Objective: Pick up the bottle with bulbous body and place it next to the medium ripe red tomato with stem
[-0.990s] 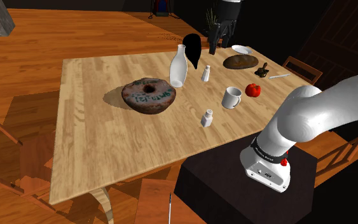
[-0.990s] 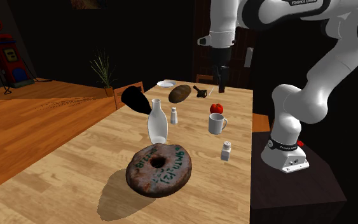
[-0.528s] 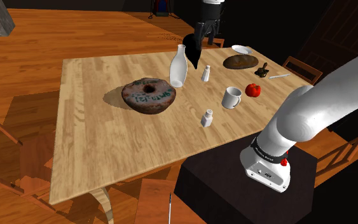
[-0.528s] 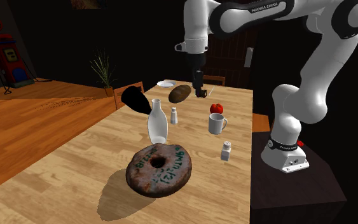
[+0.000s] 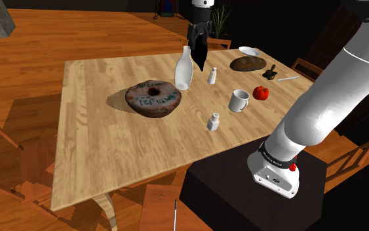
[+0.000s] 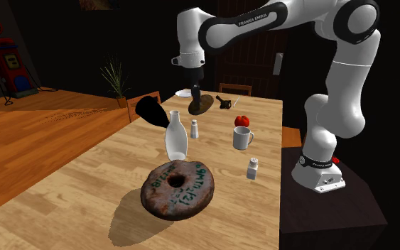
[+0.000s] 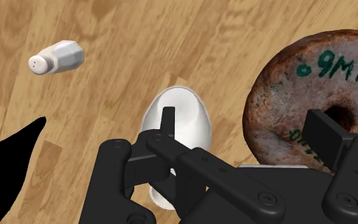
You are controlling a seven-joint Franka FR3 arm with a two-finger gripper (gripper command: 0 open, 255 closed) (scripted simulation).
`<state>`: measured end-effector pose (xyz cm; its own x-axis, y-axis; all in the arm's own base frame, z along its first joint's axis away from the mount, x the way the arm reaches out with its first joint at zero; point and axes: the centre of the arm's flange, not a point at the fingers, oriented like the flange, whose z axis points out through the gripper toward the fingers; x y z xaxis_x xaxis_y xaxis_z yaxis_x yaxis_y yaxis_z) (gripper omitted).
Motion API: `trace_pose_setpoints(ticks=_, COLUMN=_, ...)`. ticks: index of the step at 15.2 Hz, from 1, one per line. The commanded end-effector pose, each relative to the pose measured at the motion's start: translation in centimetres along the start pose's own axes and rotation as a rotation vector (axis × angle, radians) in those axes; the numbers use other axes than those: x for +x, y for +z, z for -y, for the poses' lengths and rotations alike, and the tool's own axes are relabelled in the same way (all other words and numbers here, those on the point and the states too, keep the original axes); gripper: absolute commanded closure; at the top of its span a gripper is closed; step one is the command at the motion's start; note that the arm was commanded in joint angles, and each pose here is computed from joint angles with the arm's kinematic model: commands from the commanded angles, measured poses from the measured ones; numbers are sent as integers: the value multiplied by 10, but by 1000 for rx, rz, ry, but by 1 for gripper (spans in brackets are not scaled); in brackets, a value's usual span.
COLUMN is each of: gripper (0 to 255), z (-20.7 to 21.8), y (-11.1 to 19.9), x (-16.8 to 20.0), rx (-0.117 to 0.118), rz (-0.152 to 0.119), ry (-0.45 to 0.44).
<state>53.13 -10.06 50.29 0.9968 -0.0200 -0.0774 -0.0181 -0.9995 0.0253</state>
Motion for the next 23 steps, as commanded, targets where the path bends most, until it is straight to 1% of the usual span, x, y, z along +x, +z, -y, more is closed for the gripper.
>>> trace_pose_setpoints(ticks=1, gripper=0, z=-12, y=7, x=26, rx=-1, rz=4, ry=-1)
trace_pose_setpoints(ticks=7, gripper=0, z=-43, y=28, x=97, rx=-4, rz=15, ry=-2)
trace_pose_setpoints(ticks=8, gripper=0, z=-44, y=29, x=100, rx=-4, rz=16, ry=-2)
trace_pose_setpoints(ticks=15, gripper=0, z=-45, y=69, x=99, rx=-4, rz=16, ry=-2)
trace_pose_setpoints(ticks=23, gripper=0, z=-45, y=69, x=99, rx=-4, rz=16, ry=-2)
